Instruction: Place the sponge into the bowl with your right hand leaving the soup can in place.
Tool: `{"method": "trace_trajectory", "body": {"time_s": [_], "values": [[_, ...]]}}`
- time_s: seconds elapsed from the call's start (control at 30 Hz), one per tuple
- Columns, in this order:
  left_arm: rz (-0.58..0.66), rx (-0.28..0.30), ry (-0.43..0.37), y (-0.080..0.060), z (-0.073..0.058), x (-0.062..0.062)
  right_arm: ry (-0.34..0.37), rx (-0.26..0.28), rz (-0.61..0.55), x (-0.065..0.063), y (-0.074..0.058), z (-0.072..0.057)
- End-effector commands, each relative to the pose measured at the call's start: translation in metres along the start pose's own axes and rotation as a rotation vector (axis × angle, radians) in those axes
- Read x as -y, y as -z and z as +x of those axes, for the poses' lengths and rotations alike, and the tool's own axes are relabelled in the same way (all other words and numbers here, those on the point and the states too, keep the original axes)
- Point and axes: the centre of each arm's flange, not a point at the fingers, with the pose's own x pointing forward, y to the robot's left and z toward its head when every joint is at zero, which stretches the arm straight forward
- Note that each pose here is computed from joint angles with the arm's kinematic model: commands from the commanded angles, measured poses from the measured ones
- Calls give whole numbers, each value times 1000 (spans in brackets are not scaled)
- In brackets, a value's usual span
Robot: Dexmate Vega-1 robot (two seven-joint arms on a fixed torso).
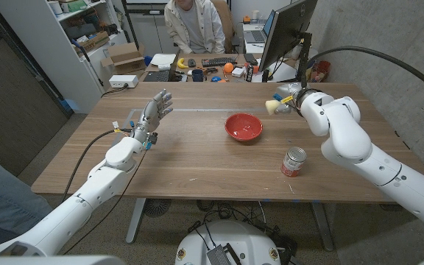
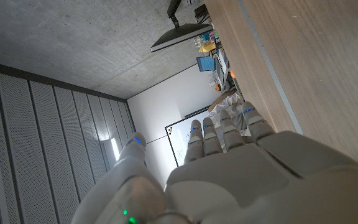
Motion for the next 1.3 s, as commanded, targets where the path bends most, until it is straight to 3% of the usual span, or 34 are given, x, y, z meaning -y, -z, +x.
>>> {"method": "trace_trajectory", "body": {"time_s": [0.03,0.47,1.3], "values": [[-5,22,-8,-5,0,0,30,62,3,4,-20,4],[6,17,-16,-6,-3,-2,44,116,-8,11,-40,14],[7,17,-10,-4,6,2,27,147,-32,5,-63,46]]}}
